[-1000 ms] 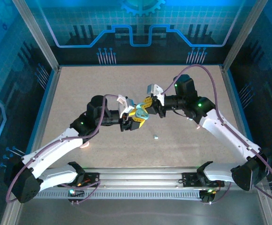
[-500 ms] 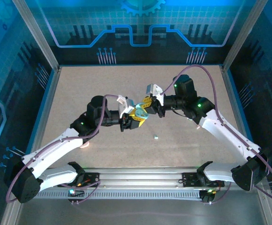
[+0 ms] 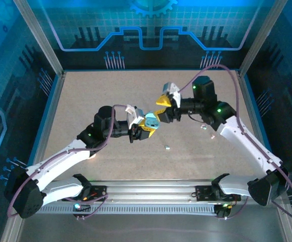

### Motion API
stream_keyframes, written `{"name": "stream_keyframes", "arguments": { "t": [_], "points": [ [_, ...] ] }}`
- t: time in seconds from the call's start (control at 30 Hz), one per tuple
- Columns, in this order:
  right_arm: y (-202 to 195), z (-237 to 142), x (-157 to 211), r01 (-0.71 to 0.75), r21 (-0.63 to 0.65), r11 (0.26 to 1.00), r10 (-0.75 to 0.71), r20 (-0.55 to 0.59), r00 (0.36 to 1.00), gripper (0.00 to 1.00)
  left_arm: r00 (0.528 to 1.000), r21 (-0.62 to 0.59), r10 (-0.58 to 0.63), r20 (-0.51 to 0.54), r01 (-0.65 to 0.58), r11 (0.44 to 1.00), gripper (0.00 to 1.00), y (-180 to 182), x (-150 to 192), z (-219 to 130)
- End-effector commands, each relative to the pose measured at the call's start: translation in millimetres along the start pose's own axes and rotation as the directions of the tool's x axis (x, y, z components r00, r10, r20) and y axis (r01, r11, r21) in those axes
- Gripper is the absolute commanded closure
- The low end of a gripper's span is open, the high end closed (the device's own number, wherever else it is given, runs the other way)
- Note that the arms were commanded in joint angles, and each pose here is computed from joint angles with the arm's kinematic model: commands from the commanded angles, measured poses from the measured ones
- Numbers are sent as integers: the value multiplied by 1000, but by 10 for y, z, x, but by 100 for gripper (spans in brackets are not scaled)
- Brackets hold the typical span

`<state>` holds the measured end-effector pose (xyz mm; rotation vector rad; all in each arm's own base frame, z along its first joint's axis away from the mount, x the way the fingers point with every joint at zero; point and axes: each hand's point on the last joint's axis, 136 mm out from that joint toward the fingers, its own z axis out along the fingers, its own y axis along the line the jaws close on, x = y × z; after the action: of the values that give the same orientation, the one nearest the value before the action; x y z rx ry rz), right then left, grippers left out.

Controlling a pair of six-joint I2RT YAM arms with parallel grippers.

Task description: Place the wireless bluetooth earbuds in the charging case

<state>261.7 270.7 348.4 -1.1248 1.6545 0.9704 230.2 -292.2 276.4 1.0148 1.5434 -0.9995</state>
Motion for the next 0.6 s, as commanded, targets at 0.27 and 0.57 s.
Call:
{"name": "stream_keyframes", "arguments": {
  "t": [0.27, 0.57],
  "points": [
    [-1005, -557, 286, -515, 399, 759, 536, 67, 842, 39, 991, -116, 42, 124, -28, 993, 68, 188, -30, -24],
    [-1608, -268, 1595, -680, 573, 458, 863, -101, 496, 57, 983, -175, 62, 171, -31, 984, 68, 177, -108, -193]
  ]
}}
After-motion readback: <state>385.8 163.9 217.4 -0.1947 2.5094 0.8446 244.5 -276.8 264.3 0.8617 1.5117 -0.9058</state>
